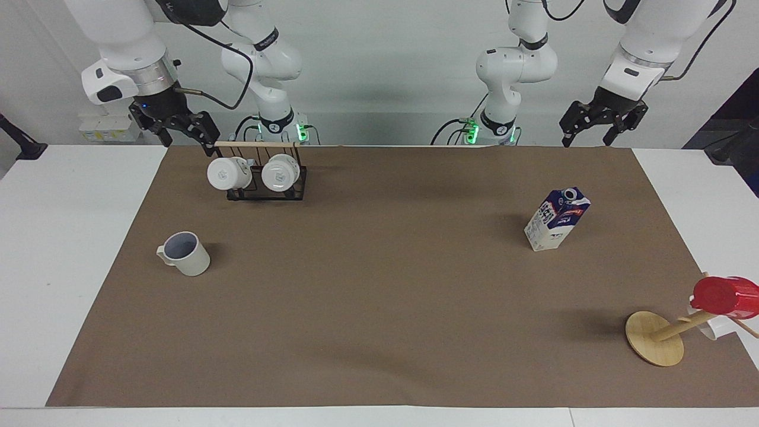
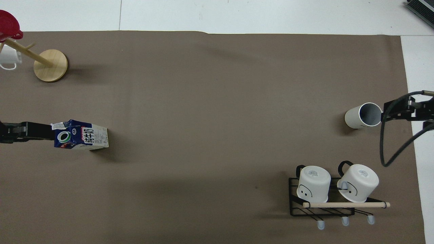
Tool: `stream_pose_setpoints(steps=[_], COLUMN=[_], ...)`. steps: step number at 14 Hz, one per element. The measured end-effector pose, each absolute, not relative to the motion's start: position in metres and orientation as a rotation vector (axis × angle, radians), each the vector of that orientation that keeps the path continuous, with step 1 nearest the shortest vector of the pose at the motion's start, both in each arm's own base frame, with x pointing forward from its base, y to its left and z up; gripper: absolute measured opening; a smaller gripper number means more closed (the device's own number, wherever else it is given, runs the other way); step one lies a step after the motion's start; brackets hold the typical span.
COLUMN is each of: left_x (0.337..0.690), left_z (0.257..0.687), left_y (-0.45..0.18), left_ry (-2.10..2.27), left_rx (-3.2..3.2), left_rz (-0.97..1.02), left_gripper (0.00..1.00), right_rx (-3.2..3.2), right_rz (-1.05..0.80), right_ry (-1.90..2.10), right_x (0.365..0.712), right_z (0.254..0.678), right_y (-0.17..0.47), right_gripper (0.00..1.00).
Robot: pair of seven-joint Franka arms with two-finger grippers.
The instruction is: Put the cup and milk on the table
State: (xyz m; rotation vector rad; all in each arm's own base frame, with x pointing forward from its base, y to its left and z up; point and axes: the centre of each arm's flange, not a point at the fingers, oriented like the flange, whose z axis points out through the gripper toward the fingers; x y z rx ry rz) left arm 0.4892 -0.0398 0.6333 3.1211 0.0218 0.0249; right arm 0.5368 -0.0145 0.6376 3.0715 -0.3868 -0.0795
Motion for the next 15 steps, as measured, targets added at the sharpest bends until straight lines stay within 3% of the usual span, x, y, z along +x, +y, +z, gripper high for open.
stream_pose_setpoints(steps=[15], left_x=[0.4892], left_z=[0.6333], left_y=[-0.0398], left_ry=[0.022], left_rx=[3.121], left_rz=[0.025], left_gripper=[1.0], right_rx=[3.073], right_rz=[-0.079], right_ry=[-0.368], right_x=[0.5369], right_z=[0.6376], right_y=[-0.0079], right_gripper=[1.0])
